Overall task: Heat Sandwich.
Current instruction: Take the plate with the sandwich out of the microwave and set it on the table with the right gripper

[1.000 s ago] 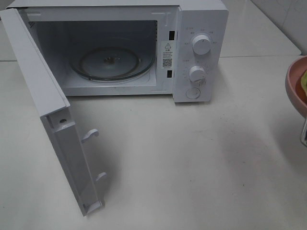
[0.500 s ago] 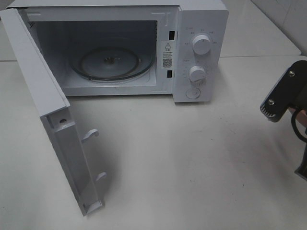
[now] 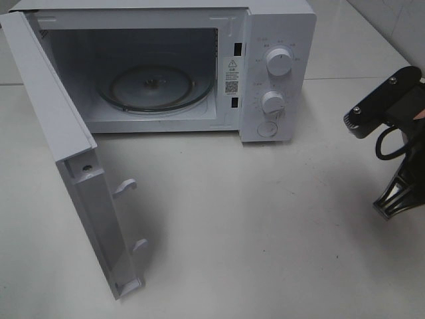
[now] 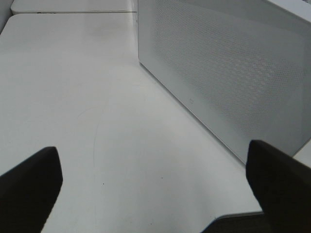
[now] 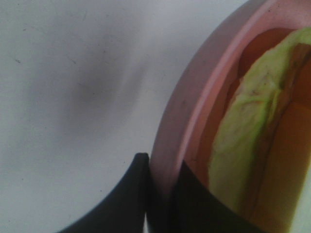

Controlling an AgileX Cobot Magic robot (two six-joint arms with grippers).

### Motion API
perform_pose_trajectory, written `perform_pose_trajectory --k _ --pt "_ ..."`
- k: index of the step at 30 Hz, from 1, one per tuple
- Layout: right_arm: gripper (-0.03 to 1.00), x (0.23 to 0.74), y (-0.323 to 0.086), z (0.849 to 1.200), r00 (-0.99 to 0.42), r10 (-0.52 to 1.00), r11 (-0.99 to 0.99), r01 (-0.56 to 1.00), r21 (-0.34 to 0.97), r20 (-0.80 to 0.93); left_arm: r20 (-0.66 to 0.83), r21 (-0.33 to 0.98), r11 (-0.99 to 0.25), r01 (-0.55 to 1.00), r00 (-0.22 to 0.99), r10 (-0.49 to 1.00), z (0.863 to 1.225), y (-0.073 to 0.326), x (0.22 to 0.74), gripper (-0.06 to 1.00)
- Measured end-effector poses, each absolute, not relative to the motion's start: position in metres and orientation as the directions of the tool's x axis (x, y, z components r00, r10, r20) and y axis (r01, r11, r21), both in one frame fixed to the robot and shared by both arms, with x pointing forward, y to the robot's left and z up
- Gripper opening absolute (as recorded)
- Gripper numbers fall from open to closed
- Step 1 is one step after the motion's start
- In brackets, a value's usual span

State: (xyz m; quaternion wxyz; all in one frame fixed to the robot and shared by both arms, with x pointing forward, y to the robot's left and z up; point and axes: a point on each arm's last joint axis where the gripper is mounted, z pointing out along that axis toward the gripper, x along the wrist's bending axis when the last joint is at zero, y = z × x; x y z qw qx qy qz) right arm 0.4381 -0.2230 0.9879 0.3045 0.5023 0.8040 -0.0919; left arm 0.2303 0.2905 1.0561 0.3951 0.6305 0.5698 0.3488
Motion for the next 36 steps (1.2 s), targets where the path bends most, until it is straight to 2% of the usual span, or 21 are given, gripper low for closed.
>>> perform_pose_trajectory --k 10,22,30,36 --pt "0.11 0.455 -0.213 0.983 -0.217 0.769 0.376 0.914 0.152 -0.601 -0.010 0.896 -0.038 0.443 0.107 0.994 1.056 0.291 0.230 0.96" --pt "0.11 0.462 -0.208 0.962 -0.214 0.760 0.344 0.934 0.100 -0.614 -0.010 0.896 -0.038 0.443 0.107 0.994 1.056 0.291 0.230 0.96" --pt "0.11 0.463 -0.206 0.959 -0.211 0.770 0.344 0.932 0.115 -0.602 -0.010 0.896 -0.038 0.443 0.107 0.994 1.056 0.291 0.230 0.96" --pt "0.11 0.467 -0.203 0.945 -0.242 0.755 0.354 0.933 0.069 -0.610 -0.010 0.896 -0.038 0.443 0.107 0.994 1.056 0.291 0.230 0.96"
